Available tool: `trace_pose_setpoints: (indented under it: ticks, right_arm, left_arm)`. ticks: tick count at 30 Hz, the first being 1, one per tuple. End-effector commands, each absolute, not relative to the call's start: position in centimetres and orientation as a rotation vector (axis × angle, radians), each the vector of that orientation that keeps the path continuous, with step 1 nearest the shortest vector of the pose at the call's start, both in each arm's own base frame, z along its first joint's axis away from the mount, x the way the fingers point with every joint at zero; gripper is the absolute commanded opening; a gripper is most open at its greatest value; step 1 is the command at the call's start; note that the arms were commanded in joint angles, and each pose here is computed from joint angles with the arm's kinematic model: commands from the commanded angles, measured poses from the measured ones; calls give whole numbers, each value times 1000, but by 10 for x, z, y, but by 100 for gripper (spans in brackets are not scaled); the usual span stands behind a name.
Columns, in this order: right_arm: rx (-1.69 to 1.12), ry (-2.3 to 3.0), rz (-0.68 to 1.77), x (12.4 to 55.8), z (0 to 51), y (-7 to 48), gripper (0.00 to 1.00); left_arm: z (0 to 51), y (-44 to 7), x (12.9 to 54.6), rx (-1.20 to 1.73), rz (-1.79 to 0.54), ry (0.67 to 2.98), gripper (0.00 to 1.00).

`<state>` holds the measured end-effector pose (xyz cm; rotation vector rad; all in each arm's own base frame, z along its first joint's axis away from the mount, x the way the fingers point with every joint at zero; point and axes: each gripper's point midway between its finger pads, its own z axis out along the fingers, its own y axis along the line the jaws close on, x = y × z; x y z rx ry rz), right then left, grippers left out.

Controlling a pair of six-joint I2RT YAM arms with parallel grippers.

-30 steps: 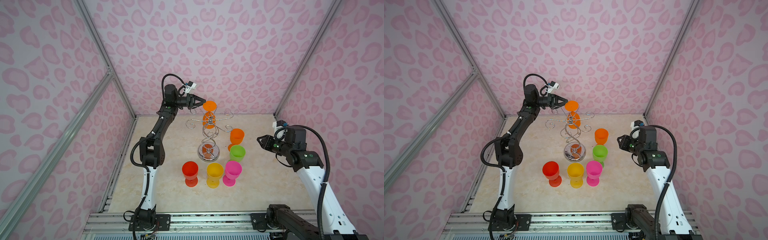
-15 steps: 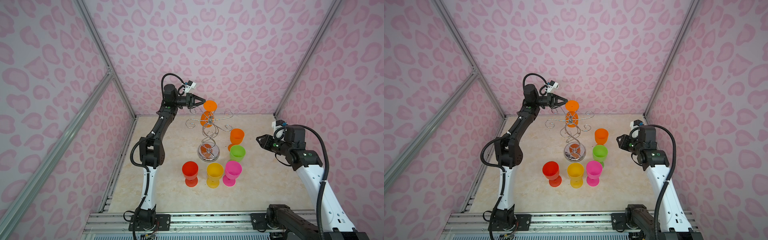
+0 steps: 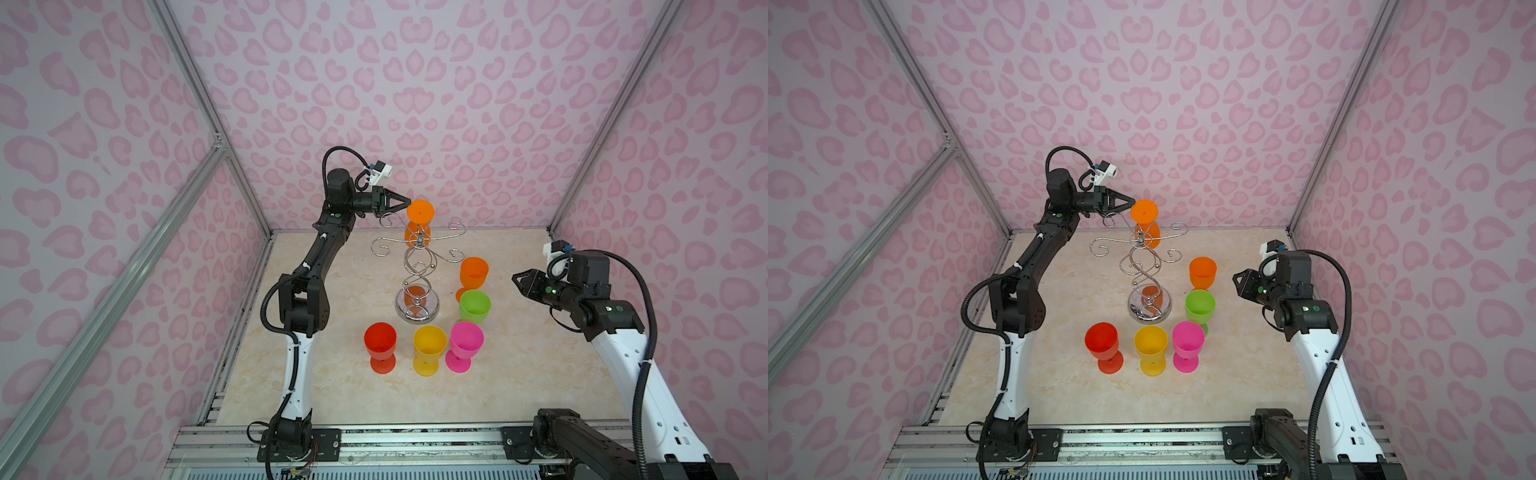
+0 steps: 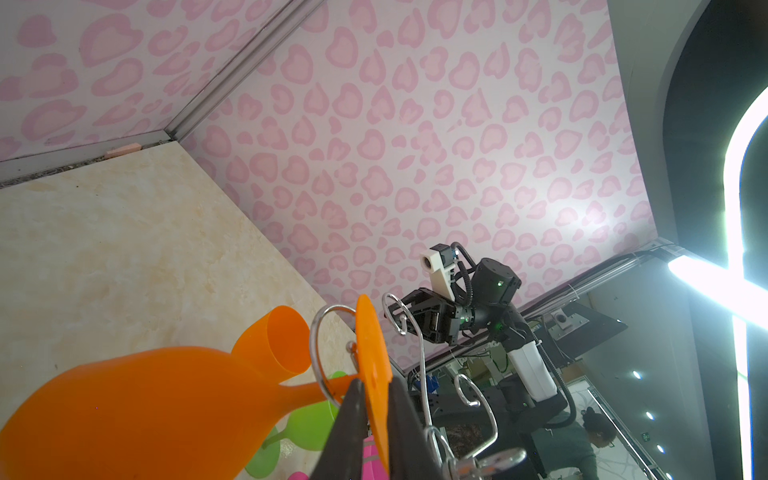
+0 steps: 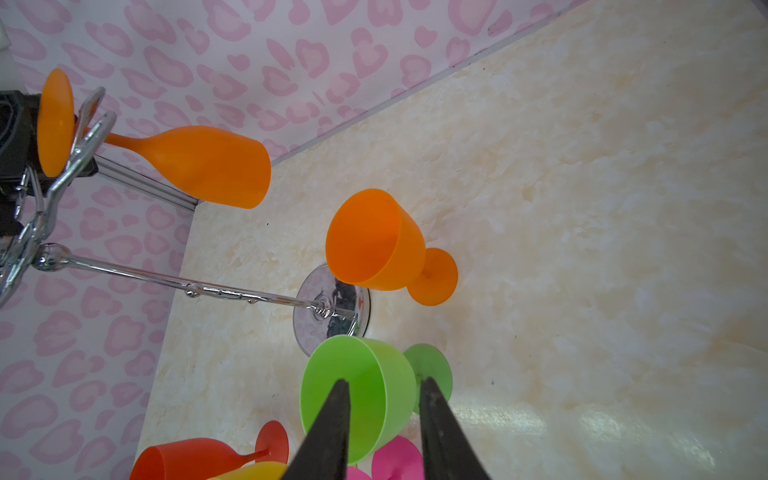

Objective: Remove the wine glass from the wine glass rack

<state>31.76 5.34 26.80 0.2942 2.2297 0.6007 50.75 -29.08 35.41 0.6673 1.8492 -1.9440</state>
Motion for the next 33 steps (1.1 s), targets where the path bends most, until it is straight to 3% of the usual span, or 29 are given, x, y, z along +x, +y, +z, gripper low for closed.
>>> trace_pose_setpoints:
  ticks: [1,29,33]
  right_arm:
    - [285,2218,610,319,269,55,30]
    - [299,2228,614,318,263,51,30]
    - [302,2230,615,319,261,51,30]
  left_arm:
    - [350,-291,502,711,-1955,1851,14]
    - [352,-288,501,750,-1959,1829,14]
    - [355,-286,501,750,-1954,1824,8]
